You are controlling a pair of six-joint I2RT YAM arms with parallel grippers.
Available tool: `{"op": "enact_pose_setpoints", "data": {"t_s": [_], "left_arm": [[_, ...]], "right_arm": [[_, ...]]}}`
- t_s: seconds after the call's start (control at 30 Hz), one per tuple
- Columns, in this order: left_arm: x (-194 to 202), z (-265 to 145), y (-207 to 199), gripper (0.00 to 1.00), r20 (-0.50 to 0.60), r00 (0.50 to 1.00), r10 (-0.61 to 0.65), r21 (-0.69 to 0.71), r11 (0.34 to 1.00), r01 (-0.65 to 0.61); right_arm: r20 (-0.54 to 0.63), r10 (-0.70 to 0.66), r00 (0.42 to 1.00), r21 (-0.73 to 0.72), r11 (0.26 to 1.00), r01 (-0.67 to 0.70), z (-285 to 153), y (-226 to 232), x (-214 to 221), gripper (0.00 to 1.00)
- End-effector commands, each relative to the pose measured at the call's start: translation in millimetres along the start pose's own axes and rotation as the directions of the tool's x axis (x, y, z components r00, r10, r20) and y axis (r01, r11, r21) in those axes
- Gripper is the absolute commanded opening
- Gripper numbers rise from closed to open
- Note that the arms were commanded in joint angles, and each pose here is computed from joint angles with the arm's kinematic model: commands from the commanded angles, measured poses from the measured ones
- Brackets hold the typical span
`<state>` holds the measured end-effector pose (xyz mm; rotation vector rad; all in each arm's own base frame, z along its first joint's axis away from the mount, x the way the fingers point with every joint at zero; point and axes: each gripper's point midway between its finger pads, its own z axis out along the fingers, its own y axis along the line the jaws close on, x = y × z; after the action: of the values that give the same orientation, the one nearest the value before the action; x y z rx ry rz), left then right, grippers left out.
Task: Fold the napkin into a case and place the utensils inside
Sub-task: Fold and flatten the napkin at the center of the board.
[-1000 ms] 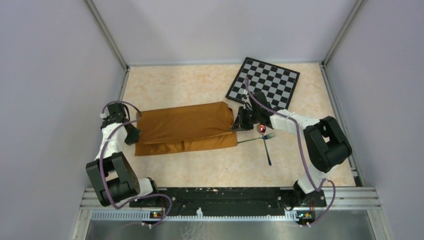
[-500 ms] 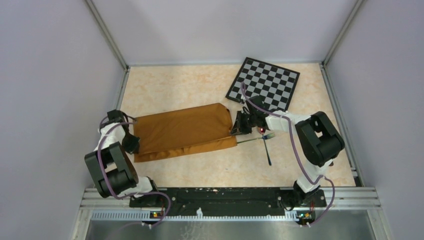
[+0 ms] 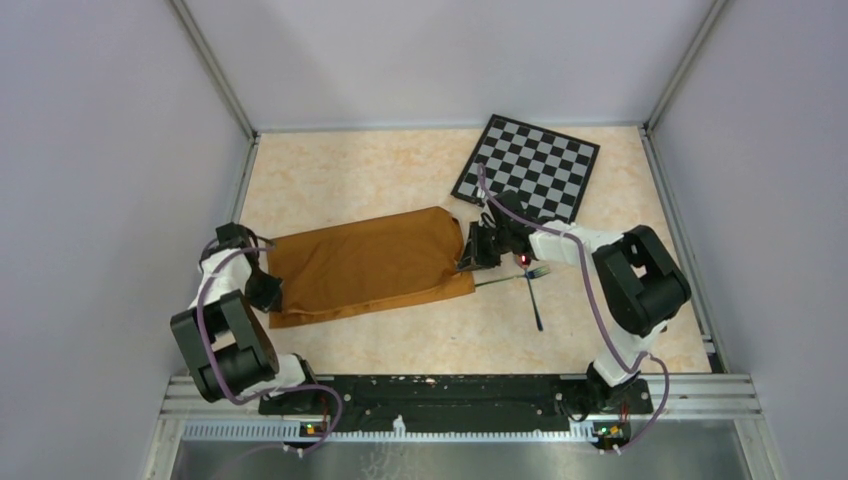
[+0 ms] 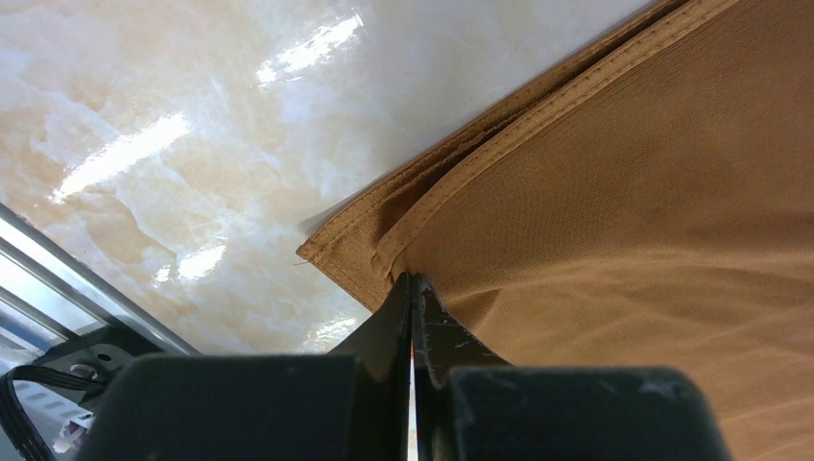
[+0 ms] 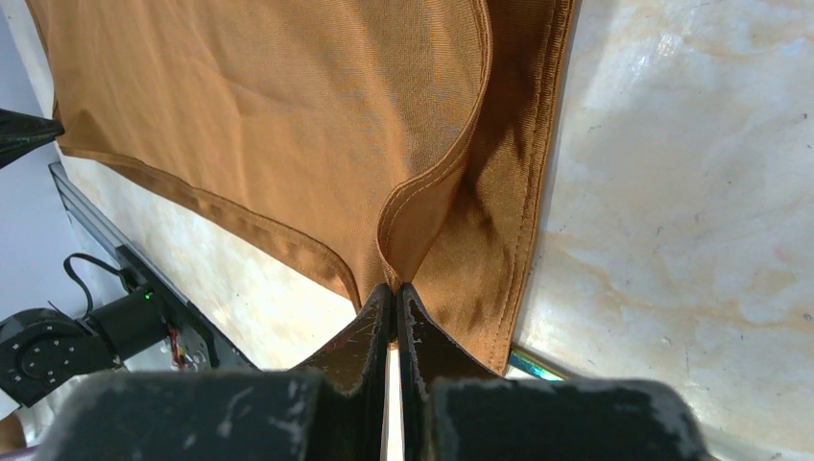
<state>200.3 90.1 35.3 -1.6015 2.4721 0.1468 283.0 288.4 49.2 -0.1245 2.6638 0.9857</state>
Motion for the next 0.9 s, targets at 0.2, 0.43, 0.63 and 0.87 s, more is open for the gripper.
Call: {"op": "enact_pose_setpoints", "data": {"t_s": [0.2, 0.43, 0.63, 0.87], "left_arm": [[-15.0, -34.3, 6.0, 0.0, 0.094, 0.994, -0.051, 0.013, 0.999, 0.05], [-4.9, -36.8, 13.2, 0.0, 0.081, 0.994, -0.068, 0.014, 0.998, 0.067], [-0.6, -39.5, 22.0, 0.0, 0.077, 0.992, -0.097, -0.019, 0.995, 0.099], [-9.4, -56.3, 21.1, 0.0, 0.138, 0.983, -0.121, 0.022, 0.993, 0.119]], "right_arm": [[0.079, -0.07, 0.994, -0.041, 0.996, 0.074, -30.1, 31.0, -18.6, 0.0], [0.066, -0.067, 0.996, -0.043, 0.997, 0.07, -33.8, 29.8, -12.1, 0.0], [0.068, -0.071, 0.995, -0.05, 0.996, 0.074, -40.8, 33.5, -9.9, 0.0], [0.095, -0.091, 0.991, -0.066, 0.993, 0.097, -53.7, 48.1, -20.8, 0.0]]}}
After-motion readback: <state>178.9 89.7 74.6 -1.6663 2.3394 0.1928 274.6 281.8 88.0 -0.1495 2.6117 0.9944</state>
